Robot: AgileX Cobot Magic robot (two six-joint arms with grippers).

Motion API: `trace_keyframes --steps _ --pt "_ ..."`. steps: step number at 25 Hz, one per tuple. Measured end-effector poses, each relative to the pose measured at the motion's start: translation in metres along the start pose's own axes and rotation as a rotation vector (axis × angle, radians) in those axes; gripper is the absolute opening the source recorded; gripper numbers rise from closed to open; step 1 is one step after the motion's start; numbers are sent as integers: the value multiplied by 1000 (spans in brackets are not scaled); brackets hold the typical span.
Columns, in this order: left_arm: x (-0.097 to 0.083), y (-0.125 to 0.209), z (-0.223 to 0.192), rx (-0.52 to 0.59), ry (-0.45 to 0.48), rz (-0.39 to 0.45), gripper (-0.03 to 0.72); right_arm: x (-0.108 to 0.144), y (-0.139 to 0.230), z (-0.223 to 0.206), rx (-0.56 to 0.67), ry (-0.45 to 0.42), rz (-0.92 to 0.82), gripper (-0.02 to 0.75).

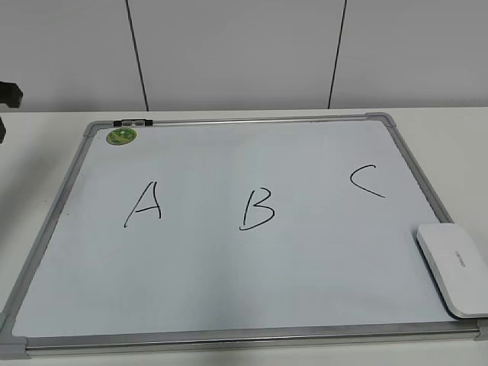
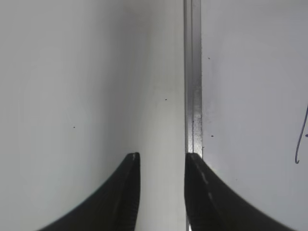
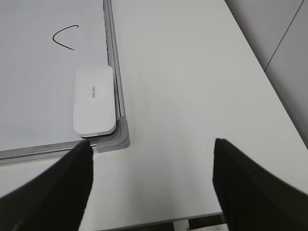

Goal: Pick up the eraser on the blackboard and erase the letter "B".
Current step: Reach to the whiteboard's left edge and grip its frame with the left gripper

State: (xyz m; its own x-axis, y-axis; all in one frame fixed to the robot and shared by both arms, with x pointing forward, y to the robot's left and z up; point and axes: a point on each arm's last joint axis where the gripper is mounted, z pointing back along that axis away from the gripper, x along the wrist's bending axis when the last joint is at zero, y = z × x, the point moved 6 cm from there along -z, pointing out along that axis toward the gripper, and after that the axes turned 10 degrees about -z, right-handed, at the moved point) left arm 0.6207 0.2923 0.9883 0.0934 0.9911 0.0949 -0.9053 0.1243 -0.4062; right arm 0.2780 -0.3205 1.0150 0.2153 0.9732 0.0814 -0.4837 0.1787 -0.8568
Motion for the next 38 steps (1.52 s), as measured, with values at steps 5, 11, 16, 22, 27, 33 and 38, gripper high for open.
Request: trace_keyframes --steps 5,11,16,22,27,33,38 --pt "-6 -10 -24 38 36 -9 241 0 0 0 0 0 0 574" --pt "-9 -20 -54 93 52 -13 241 0 0 0 0 0 0 573" --pt "-14 -21 -82 142 76 -25 241 0 0 0 0 0 0 573" --pt "-20 -5 -119 233 98 -27 241 0 0 0 0 0 0 574" --pt "-21 1 -134 258 101 -24 241 0 0 0 0 0 0 574" --pt "-22 6 -147 286 104 -26 241 0 0 0 0 0 0 573" --pt "-22 6 -147 280 103 -26 241 0 0 0 0 0 0 574"
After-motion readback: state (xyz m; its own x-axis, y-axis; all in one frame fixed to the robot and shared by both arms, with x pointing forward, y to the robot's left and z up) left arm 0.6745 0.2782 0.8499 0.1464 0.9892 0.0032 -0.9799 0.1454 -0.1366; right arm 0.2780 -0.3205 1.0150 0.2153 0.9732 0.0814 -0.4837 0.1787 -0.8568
